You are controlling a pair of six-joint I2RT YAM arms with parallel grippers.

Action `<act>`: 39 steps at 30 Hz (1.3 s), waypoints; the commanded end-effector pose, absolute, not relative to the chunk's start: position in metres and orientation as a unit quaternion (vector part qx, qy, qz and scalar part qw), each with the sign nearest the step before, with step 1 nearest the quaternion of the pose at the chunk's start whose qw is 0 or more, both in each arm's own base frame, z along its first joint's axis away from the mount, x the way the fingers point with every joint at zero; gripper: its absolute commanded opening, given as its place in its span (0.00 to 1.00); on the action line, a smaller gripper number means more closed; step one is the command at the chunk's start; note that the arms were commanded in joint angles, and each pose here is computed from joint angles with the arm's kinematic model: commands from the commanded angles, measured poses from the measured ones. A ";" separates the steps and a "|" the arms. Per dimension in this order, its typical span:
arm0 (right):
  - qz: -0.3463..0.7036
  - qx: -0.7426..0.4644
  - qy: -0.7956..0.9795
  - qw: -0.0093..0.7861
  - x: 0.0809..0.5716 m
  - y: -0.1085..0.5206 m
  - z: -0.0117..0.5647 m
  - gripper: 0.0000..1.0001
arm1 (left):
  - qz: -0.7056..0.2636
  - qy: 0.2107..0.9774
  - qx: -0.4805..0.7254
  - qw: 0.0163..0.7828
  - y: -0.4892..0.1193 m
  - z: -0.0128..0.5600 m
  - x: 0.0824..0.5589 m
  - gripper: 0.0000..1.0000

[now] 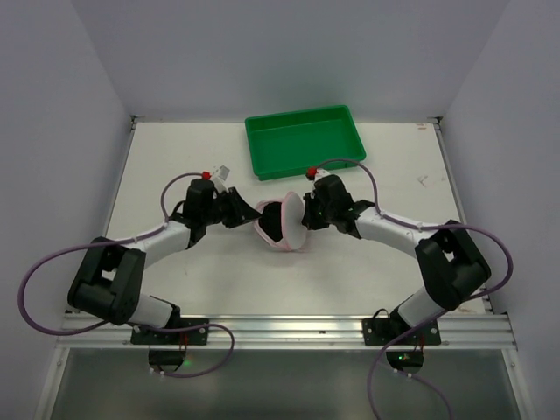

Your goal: Unzip the laundry bag and remove the bra

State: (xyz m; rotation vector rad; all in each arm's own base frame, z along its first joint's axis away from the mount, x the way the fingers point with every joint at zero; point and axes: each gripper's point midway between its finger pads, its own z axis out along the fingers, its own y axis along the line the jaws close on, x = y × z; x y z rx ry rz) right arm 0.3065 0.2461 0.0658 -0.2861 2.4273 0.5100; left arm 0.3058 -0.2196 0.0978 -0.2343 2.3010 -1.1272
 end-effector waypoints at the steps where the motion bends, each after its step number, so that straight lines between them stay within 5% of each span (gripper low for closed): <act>1: 0.270 -0.142 0.867 0.395 0.333 0.274 0.117 0.00 | -0.454 0.838 -0.066 0.294 -0.235 0.111 0.308 0.17; 4: 0.355 -0.126 0.817 0.438 0.340 0.278 0.150 0.00 | -0.451 0.838 -0.076 0.296 -0.233 0.109 0.306 0.00; 8: 0.396 -0.052 0.795 0.458 0.337 0.244 0.152 0.01 | -0.426 0.837 -0.098 0.331 -0.218 0.119 0.311 0.00; 14: 0.281 0.065 0.838 0.462 0.327 0.179 0.120 0.11 | -0.405 0.827 -0.116 0.373 -0.204 0.140 0.314 0.00; 23: 0.261 -0.050 0.811 0.521 0.296 0.220 0.212 0.79 | -0.412 0.812 -0.103 0.400 -0.207 0.168 0.314 0.00; 31: 0.218 -0.043 0.833 0.506 0.307 0.289 0.253 0.86 | -0.402 0.807 -0.087 0.424 -0.221 0.188 0.318 0.00; 39: 0.118 -0.040 0.900 0.417 0.309 0.310 0.186 0.86 | -0.396 0.810 -0.088 0.423 -0.221 0.184 0.316 0.00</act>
